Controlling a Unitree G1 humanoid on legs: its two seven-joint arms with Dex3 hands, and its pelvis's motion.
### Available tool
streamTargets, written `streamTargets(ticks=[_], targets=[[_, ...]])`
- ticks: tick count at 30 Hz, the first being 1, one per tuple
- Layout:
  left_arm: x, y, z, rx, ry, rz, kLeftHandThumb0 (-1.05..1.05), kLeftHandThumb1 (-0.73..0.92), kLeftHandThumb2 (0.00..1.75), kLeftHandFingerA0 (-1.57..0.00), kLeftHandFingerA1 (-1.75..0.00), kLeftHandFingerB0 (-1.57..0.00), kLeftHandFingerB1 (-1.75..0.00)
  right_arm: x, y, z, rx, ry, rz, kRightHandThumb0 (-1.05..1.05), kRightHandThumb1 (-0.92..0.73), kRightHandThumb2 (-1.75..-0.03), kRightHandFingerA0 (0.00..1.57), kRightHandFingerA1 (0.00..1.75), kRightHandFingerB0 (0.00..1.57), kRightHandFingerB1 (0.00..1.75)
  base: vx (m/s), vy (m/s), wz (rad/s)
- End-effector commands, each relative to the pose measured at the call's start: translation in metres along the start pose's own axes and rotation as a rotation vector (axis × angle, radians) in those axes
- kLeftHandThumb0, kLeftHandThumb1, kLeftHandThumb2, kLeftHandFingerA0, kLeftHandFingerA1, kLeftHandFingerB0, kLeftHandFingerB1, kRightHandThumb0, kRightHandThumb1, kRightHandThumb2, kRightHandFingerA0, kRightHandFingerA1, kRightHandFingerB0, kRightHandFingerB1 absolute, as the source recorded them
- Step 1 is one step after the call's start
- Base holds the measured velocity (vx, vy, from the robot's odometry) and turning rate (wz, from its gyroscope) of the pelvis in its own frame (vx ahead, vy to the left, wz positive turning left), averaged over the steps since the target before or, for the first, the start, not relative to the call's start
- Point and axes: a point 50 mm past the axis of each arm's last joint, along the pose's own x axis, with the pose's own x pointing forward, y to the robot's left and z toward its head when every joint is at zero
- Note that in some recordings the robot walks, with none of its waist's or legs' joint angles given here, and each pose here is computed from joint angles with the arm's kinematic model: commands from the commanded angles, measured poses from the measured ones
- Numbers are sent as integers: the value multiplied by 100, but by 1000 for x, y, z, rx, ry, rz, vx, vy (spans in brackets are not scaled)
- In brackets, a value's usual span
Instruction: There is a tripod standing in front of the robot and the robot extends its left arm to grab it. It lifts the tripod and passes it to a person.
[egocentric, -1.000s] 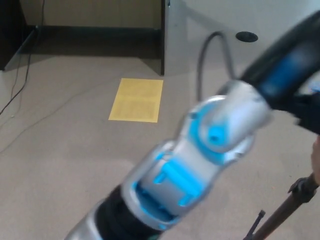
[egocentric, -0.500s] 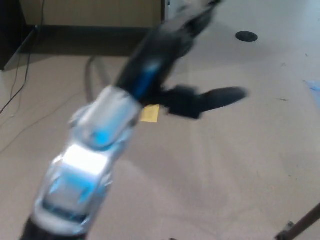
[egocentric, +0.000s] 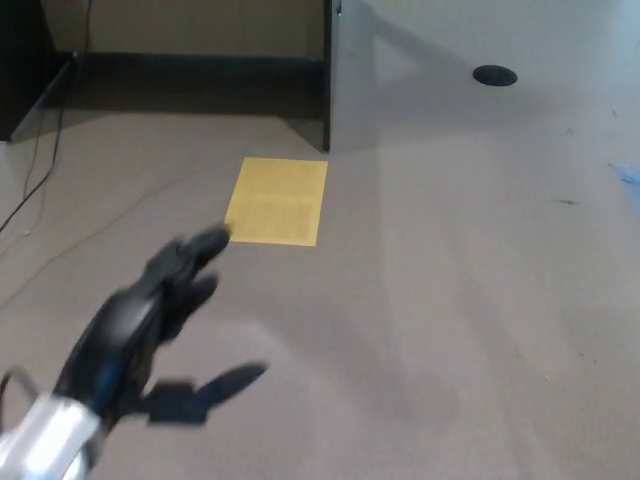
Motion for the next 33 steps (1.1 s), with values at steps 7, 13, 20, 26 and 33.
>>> streamTargets(ticks=[7, 13, 20, 26, 33], targets=[[-84, 44, -131, 60, 358, 270, -22, 32, 84, -4, -50, 0, -46, -16, 6, -26, -8, 77, 12, -41, -70, -61, 68, 42, 53, 38, 0, 0, 0], [-115, 50, -168, 111, 536, 301, -24, 31, 85, -3, -49, 0, -47, -25, 15, -36, -17, 100, 28, -42, -70, -61, 69, 42, 54, 38, 0, 0, 0], [-128, 54, -192, 71, 645, 321, -25, 32, 85, -3, -50, 0, -47, -25, 15, -36, -4, 98, 34, -42, -71, -61, 65, 41, 52, 37, 0, 0, 0], [-147, 55, -203, 112, 734, 293, -48, 40, 63, -23, -42, -15, -34, -35, 28, -45, -9, 117, 57, -41, -69, -60, 69, 42, 53, 37, 0, 0, 0], [-146, 55, -205, 146, 747, 231, -42, 41, 62, -25, -42, -17, -34, -34, 26, -45, -3, 119, 62, -40, -71, -61, 66, 41, 52, 37, 0, 0, 0]])
